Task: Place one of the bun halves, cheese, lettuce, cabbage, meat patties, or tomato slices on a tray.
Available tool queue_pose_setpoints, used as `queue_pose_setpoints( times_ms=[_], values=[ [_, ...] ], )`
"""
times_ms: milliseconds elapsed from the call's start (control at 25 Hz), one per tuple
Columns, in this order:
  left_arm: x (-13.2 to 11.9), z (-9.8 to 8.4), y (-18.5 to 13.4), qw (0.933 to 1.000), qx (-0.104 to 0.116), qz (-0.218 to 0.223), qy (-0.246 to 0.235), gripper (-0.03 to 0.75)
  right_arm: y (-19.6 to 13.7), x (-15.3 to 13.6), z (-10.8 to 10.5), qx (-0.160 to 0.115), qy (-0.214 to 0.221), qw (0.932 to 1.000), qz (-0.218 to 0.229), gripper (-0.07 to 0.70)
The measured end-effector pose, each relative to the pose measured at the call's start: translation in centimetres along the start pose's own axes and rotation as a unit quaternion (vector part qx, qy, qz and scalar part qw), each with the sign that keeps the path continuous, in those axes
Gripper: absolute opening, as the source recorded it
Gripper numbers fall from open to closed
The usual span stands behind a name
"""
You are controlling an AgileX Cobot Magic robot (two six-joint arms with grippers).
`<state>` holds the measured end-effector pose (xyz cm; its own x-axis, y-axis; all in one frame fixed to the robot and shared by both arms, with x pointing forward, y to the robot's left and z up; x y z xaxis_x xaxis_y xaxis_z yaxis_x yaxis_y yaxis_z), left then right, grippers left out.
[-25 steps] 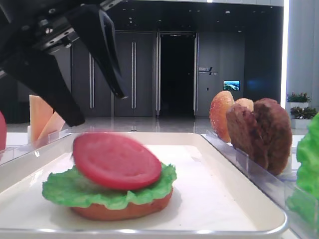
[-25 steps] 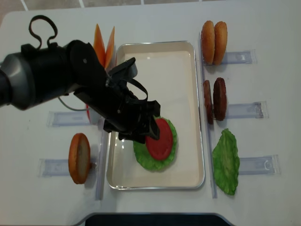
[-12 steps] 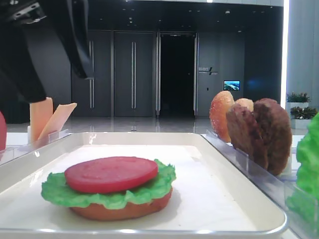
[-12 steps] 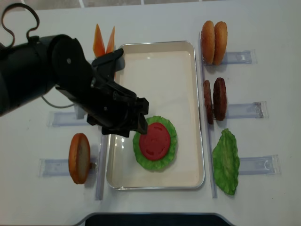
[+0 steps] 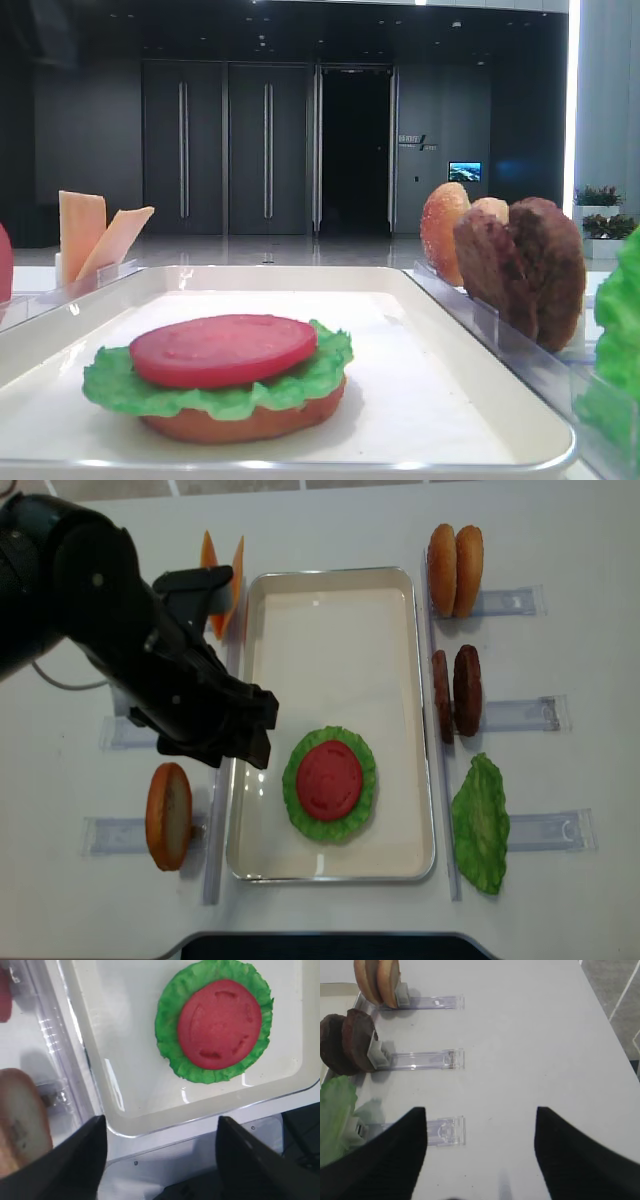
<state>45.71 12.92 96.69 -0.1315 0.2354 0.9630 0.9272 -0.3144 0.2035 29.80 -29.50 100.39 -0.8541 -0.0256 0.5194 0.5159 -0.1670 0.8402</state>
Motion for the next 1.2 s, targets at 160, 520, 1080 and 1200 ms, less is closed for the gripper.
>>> queue_pose_setpoints(
  times_ms=[160, 520, 1080, 1200],
  values=[
    [1.6, 0.7, -0.5, 0.9997, -0.005, 0.000, 0.022, 0.547, 0.0, 0.0, 0.0, 0.000, 0.000, 1.0000, 0.000, 0.470],
    [3.9, 1.6, -0.5, 0.9984, 0.001, 0.003, 0.057, 0.554, 0.0, 0.0, 0.0, 0.000, 0.000, 1.0000, 0.000, 0.470],
    [5.0, 2.9, 0.5, 0.9946, -0.017, -0.023, 0.100, 0.554, 0.0, 0.0, 0.0, 0.000, 0.000, 1.0000, 0.000, 0.470],
    [5.1, 3.3, 0.6, 0.9932, -0.021, -0.026, 0.111, 0.554, 0.0, 0.0, 0.0, 0.000, 0.000, 1.0000, 0.000, 0.470]
  ],
)
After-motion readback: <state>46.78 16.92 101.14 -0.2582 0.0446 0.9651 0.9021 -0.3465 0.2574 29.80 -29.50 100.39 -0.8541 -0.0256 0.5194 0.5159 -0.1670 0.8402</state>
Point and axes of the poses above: a point on each arm's last joint axis where the gripper is mounted, x pointing back along that axis away from the gripper, z along the wrist's bending axis when the last joint is at zero, y = z × x, the point moved 8 cm from there along -x, pointing out along that axis toward the gripper, and after that the axes turned 11 degrees about -x, right-handed, at the moved point
